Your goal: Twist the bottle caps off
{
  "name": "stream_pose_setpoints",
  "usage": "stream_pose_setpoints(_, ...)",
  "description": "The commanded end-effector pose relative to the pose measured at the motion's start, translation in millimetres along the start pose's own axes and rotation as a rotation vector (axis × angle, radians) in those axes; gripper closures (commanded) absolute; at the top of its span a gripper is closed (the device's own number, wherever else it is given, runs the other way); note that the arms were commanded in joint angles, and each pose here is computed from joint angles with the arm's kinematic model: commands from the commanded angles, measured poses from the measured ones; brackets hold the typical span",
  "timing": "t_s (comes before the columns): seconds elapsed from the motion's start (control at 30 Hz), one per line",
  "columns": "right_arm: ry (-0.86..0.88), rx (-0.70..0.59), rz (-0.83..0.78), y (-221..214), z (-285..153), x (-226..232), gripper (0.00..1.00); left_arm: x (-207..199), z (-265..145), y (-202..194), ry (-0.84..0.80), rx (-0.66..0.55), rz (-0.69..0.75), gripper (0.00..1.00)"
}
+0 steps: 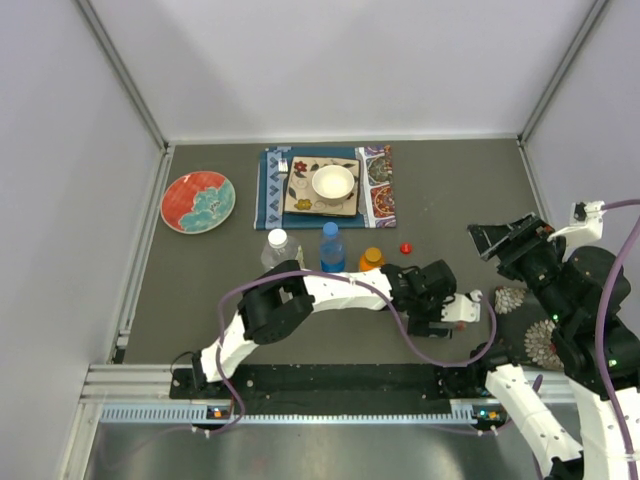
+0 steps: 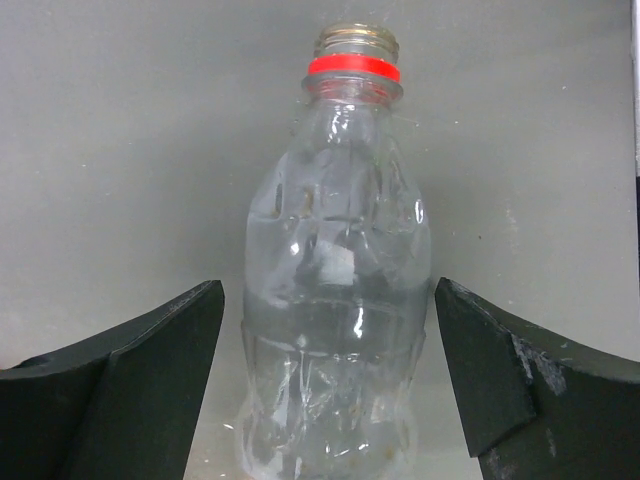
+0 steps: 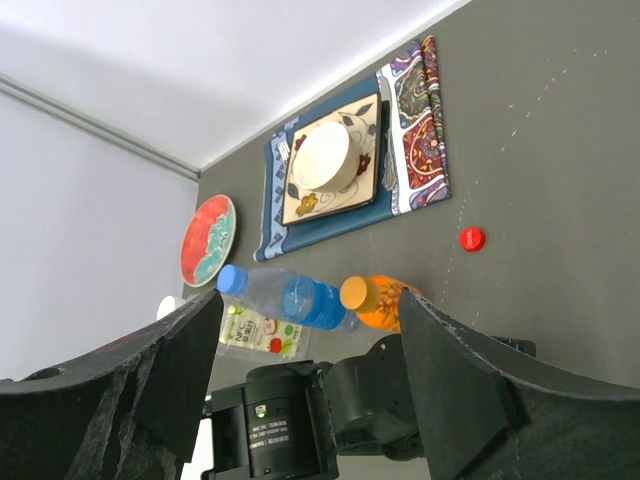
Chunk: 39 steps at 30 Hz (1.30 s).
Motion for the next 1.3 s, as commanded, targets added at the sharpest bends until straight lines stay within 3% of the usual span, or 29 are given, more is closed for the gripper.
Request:
stream_pose_setpoints(0.0, 0.025, -0.007, -0.010, 2, -5, 4, 0.28, 2, -1, 13, -0.023, -0.055, -0.011, 0.11)
stream_pose_setpoints(0.17, 0.026, -0.006, -0.010, 3, -5, 5, 0.28, 1, -3, 15, -0.030, -0.062, -0.014, 0.31)
stream_pose_setpoints(0.33, 0.034, -0.013, -0.012, 6, -6, 10, 0.29, 4, -15, 20, -0.016, -0.076, -0.019, 0.40)
stream_pose_setpoints(0.63, 0.064, -0.112, -0.068, 32, -16, 36, 0.29, 29, -75, 36, 0.092, -0.172, -0.077, 0.56)
stream_pose_setpoints(0.73, 0.061, -0.158, -0.094, 41, -19, 42, 0.29, 45, -99, 36, 0.113, -0.281, -0.173, 0.59)
stream_pose_setpoints(0.9, 0.061, -0.203, -0.107, 48, -24, 47, 0.29, 55, -143, 33, 0.086, -0.573, -0.347, 0.60)
stream_pose_setpoints(0.93, 0.065, -0.204, -0.105, 48, -25, 47, 0.29, 70, -156, 35, 0.144, -0.674, -0.335, 0.60)
stream_pose_setpoints(1.03, 0.073, -0.181, -0.100, 44, -24, 45, 0.29, 73, -184, 37, 0.125, -0.833, -0.370, 0.59)
stream_pose_setpoints(1.27, 0.070, -0.077, -0.100, 27, -6, 33, 0.31, 69, -210, 50, 0.098, -0.949, -0.341, 0.59)
Point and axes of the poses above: each gripper's point midway between its finger pads, its own z axis out along the fingers, its own x axis along the line the jaws close on, y = z × x, the point moved 9 cm from there along -z, back along the fingers, and after that the axes turned 14 degrees about z, right-handed, at the moved point
